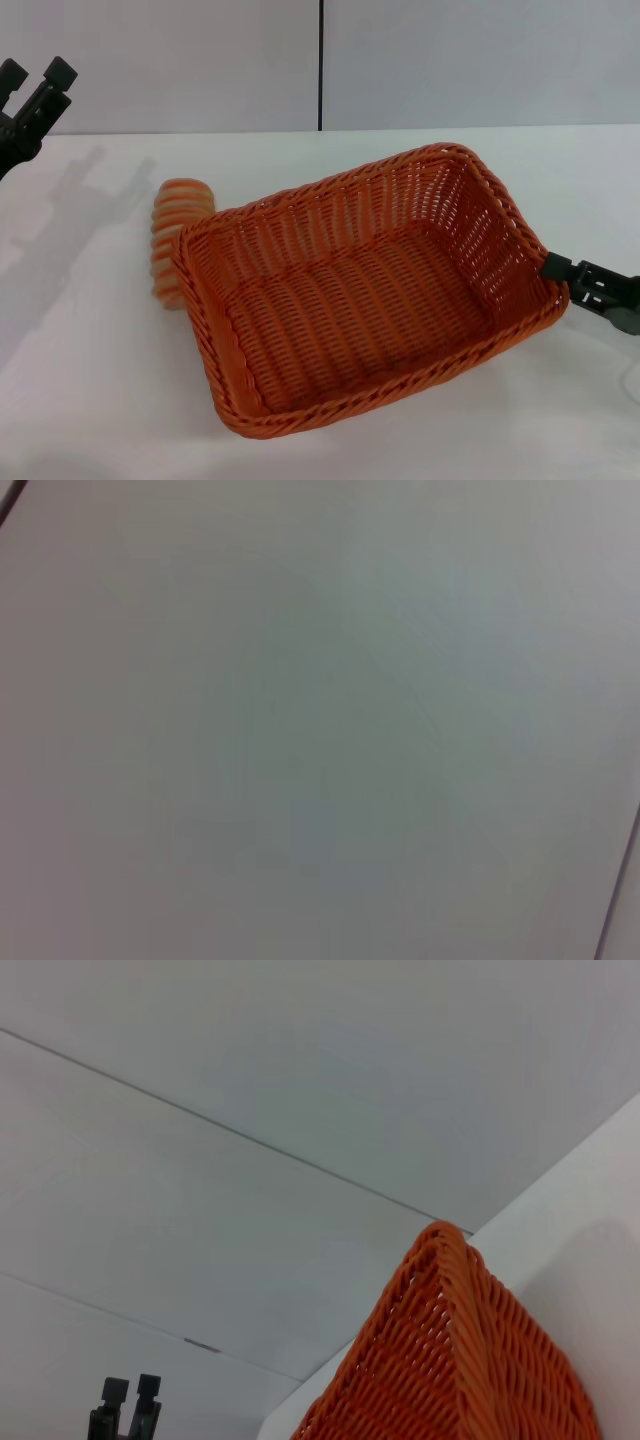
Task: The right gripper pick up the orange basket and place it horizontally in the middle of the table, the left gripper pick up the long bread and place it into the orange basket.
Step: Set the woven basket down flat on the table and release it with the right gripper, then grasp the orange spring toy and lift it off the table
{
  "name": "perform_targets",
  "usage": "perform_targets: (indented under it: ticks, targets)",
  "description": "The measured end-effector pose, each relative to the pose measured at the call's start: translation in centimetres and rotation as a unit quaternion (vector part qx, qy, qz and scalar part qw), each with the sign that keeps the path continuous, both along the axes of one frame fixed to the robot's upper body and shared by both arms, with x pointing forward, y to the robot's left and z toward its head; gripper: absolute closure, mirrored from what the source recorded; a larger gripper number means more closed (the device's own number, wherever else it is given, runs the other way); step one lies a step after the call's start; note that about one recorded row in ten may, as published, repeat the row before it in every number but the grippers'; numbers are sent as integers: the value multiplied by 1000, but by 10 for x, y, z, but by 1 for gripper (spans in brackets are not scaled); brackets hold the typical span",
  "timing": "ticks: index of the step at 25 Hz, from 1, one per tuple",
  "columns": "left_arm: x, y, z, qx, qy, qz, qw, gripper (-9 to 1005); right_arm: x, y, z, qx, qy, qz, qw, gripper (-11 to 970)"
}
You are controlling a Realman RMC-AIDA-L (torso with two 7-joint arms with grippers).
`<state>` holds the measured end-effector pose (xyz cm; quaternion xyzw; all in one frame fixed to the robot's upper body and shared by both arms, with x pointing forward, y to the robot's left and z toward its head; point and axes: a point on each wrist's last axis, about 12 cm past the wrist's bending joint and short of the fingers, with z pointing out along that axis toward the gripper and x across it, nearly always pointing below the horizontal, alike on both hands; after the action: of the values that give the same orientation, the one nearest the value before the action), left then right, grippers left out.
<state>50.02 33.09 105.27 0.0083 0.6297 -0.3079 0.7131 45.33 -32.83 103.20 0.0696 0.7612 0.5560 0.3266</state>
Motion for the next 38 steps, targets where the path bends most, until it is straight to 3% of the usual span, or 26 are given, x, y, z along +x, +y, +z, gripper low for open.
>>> perform_targets:
  ticks: [13,21,31,38]
  targets:
    - [10,-3,3,-1,3,-3,1000,152,-16,0,0,6,15,46,999,453]
    - [16,-5,6,5,3,-9,1000,154,-18,20,3,7,13,141,990,453]
    - [20,-5,8,12,1,-7,1000,161,-38,7,10,-30,-19,266,963,452]
    - [28,-7,11,17,0,-9,1000,171,-42,-17,17,-53,-57,237,968,451]
